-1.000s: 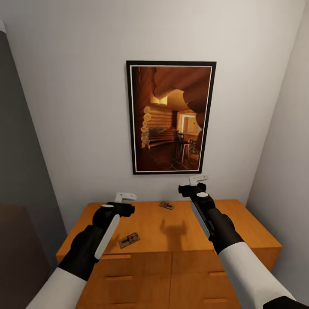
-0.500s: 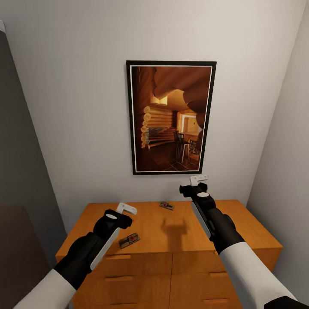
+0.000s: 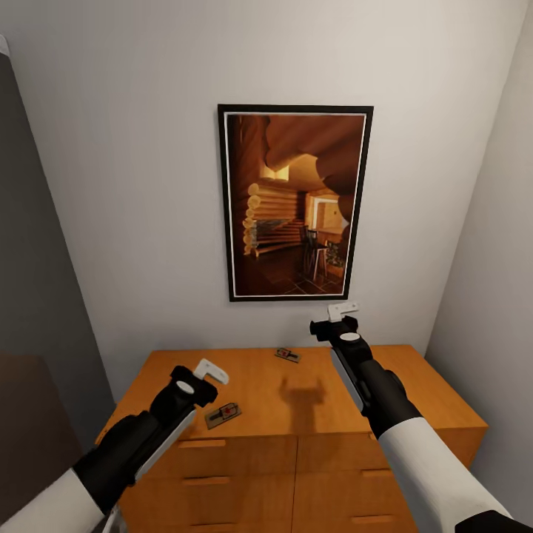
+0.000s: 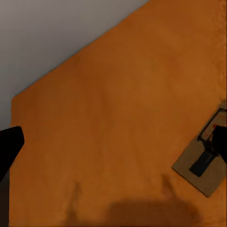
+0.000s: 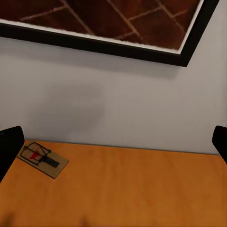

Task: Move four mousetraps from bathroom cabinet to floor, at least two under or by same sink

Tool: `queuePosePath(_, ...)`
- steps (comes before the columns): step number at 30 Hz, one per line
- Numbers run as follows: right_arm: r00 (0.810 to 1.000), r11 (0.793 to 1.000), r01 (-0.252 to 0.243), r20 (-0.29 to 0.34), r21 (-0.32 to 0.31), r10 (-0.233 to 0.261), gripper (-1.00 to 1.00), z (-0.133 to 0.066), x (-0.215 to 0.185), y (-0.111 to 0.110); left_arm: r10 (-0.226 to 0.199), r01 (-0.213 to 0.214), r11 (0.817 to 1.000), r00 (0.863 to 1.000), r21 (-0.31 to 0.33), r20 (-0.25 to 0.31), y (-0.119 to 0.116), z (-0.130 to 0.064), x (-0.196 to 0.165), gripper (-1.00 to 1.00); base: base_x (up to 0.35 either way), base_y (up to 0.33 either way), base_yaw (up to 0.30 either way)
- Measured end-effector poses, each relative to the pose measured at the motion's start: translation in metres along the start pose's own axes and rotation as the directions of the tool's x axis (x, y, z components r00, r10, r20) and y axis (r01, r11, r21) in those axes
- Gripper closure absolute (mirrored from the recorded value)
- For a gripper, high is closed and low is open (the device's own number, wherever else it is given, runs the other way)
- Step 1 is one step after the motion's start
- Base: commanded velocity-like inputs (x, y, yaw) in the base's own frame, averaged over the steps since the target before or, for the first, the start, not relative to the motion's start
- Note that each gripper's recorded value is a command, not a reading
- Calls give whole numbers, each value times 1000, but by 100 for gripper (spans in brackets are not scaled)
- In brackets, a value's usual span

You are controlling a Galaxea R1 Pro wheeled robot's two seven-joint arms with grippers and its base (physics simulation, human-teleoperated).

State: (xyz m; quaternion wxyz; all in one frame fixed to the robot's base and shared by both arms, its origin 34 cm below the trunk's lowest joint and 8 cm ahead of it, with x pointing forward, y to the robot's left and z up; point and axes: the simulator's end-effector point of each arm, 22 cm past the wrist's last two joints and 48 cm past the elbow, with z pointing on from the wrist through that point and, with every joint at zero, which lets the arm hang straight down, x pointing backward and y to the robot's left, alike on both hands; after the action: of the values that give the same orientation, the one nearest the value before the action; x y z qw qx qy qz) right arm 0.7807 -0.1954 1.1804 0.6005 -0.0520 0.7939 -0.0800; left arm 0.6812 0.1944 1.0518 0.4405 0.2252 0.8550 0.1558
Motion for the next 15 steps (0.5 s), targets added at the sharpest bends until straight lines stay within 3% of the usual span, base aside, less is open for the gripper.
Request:
queuePosePath(7, 1000, 1000, 1, -2, 0, -1, -100, 0, 1, 0, 101, -102, 993, 995, 62, 19, -48, -7, -2, -100, 0, 0, 0)
queuePosePath(15, 1000, 1000, 2, -3, 0, -2, -100, 0, 1, 0, 143, -150, 980, 988, 134, 62, -104, -22, -20, -100, 0, 0, 0)
